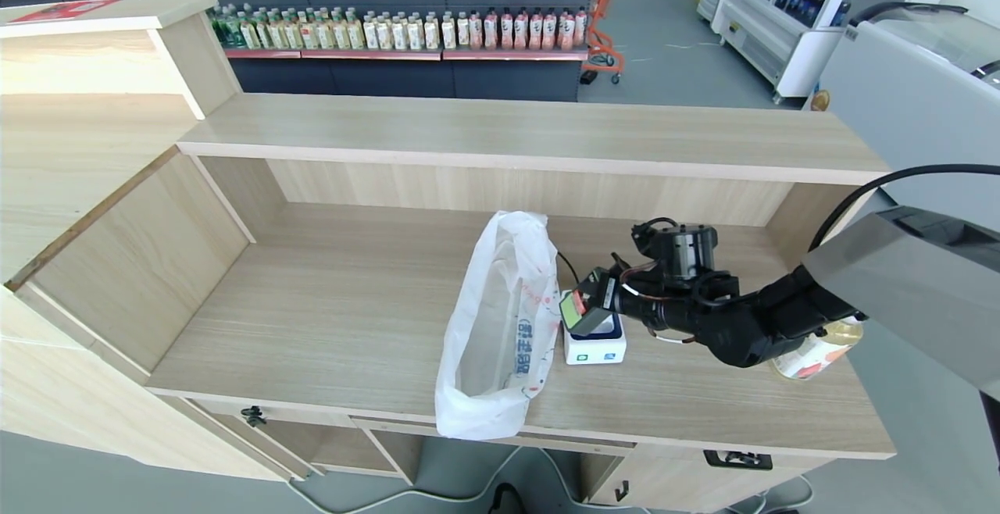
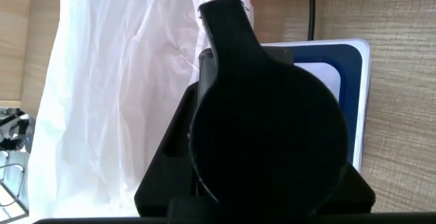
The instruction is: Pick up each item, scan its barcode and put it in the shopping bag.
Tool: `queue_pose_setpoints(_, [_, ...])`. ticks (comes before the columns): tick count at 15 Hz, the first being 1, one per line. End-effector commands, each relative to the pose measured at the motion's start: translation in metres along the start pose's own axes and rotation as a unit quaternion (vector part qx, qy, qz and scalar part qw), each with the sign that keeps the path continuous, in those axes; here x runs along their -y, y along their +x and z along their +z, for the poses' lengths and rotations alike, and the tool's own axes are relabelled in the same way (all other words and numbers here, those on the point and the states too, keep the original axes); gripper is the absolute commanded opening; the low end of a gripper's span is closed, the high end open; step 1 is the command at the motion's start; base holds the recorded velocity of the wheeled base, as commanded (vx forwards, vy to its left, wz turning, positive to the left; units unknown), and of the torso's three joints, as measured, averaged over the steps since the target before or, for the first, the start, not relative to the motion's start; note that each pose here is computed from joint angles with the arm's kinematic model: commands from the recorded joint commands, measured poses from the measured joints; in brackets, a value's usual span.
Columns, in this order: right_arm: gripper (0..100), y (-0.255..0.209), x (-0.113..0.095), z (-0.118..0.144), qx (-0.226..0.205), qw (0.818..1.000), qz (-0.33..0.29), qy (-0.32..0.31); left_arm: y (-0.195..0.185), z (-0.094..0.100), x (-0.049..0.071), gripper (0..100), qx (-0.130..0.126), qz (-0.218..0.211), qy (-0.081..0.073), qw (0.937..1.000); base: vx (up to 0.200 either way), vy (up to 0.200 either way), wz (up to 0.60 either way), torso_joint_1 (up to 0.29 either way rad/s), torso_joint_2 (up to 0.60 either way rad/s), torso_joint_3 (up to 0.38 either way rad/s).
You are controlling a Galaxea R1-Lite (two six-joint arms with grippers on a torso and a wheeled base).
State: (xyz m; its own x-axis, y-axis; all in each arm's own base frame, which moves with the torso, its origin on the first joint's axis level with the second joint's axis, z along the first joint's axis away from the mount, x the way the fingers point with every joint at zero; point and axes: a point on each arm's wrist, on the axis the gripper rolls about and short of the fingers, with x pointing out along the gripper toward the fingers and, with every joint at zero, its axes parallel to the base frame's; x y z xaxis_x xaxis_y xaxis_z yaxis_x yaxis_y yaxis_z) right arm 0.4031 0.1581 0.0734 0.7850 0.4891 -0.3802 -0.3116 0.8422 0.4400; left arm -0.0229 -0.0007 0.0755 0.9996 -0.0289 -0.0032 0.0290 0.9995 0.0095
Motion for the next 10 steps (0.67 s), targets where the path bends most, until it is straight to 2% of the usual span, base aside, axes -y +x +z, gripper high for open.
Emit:
queue_pose_setpoints(1, [0,0.002,0.001,-0.002,-0.004,1.000,-0.002,0.001,0.000,0.000,0.000,0,0.000,0.000,0.000,1.0000,0.000,0.000,0.00,0.000,0.00,0.000])
queue_pose_setpoints(4, [0,0.001,-0.001,0.000,-0.001,1.000,0.001,-0.001,0.000,0.000,0.000,0,0.000,0.000,0.000,1.0000,0.000,0.000,0.00,0.000,0.00,0.000])
queue_pose_setpoints(5, [0,-0.003,-0.005,0.007,0.012,1.000,0.006,-0.007,0.000,0.000,0.000,0,0.000,0.000,0.000,1.0000,0.000,0.000,0.00,0.000,0.00,0.000])
queue_pose_setpoints(6, [0,-0.015,-0.015,0.026,0.045,0.998,0.020,-0.025,0.000,0.000,0.000,0,0.000,0.000,0.000,1.0000,0.000,0.000,0.00,0.000,0.00,0.000])
queue_pose_setpoints(7, [0,-0.034,-0.028,0.044,0.077,0.995,0.032,-0.056,0.000,0.000,0.000,0,0.000,0.000,0.000,1.0000,0.000,0.000,0.00,0.000,0.00,0.000])
queue_pose_setpoints(8, [0,-0.057,-0.038,0.060,0.106,0.987,0.035,-0.115,0.000,0.000,0.000,0,0.000,0.000,0.001,1.0000,0.000,0.000,0.00,0.000,0.00,0.000])
queue_pose_setpoints(9, [0,-0.074,-0.041,0.071,0.128,0.975,0.022,-0.182,0.000,0.000,0.000,0,0.000,0.000,0.000,1.0000,0.000,0.000,0.00,0.000,0.00,0.000])
queue_pose_setpoints(10, [0,-0.082,-0.039,0.077,0.144,0.965,-0.008,-0.219,0.000,0.000,0.000,0,0.000,0.000,0.000,1.0000,0.000,0.000,0.00,0.000,0.00,0.000])
